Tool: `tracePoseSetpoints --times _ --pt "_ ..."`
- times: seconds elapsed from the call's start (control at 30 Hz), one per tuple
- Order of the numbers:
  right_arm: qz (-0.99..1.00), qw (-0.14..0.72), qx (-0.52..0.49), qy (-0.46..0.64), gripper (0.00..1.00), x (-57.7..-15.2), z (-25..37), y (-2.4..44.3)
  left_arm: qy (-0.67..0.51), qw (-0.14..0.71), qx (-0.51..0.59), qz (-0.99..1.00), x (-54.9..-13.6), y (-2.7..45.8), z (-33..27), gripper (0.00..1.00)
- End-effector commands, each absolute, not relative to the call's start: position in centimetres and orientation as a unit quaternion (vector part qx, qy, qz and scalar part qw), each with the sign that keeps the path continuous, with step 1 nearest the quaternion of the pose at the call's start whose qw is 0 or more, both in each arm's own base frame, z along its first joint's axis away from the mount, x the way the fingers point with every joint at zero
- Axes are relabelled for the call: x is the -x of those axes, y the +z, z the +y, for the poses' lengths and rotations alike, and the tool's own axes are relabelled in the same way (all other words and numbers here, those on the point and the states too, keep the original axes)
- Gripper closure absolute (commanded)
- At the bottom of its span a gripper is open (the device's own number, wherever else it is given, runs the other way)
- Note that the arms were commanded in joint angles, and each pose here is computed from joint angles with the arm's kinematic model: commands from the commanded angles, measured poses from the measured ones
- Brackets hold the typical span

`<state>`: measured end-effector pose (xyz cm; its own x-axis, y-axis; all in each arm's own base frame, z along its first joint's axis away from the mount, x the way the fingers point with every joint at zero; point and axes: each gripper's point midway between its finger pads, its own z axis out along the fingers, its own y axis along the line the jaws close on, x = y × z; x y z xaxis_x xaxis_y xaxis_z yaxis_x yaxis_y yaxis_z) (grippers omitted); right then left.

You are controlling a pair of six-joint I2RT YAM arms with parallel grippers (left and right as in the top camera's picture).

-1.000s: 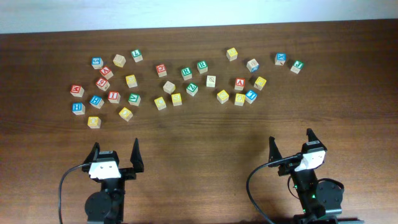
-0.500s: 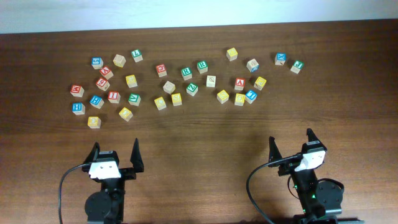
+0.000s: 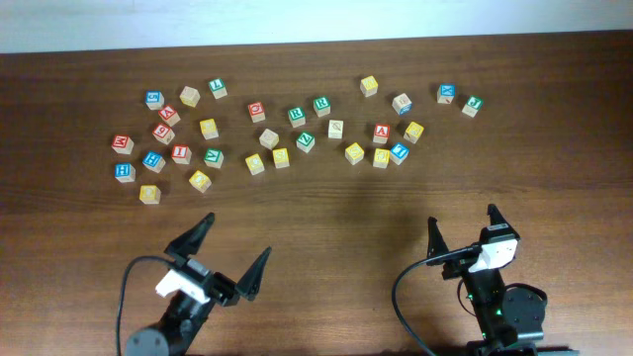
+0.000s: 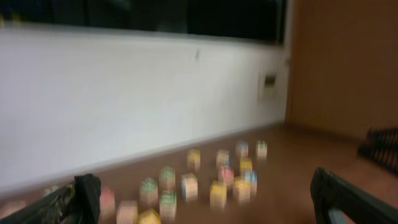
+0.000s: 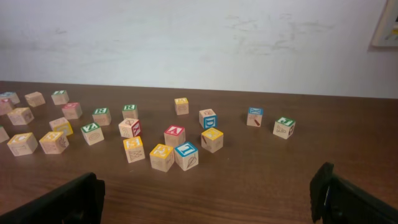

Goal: Spell out ICRA
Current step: 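Raise the left arm and move its gripper over the red-lettered I block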

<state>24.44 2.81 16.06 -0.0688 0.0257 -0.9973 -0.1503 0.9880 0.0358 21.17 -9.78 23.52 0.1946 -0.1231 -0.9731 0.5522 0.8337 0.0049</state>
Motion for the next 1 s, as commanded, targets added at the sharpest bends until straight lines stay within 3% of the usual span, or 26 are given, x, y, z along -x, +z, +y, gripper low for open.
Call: tracePoseSetpoints --times 0.0,0.17,0.43,0.53,0.73,0.97 --pt "0.731 0.678 0.036 0.066 0.02 -24.5 2.7 15.7 -0.218 0.804 -0.206 0.514 -19.3 27.6 -10.0 0.01" --pt "0.731 0.678 0.036 0.066 0.02 -24.5 2.7 15.7 -0.193 0.865 -0.22 0.407 -16.1 33.1 -9.6 0.01" --pt "0.731 0.678 0.036 0.066 0.02 -24.5 2.7 15.7 -0.146 0.874 -0.177 0.428 -15.8 41.4 -7.7 0.01" --pt "0.731 0.678 0.036 0.066 0.02 -24.5 2.7 15.7 -0.14 0.84 -0.179 0.493 -18.1 43.3 -7.9 0.01" --pt "0.731 0.678 0.036 0.066 0.02 -24.5 2.7 15.7 -0.17 0.679 -0.17 0.693 -25.7 40.5 -8.8 0.01" --pt "0.731 0.678 0.036 0.066 0.02 -24.5 2.7 15.7 -0.189 0.642 -0.177 0.722 -28.6 40.1 -9.5 0.01"
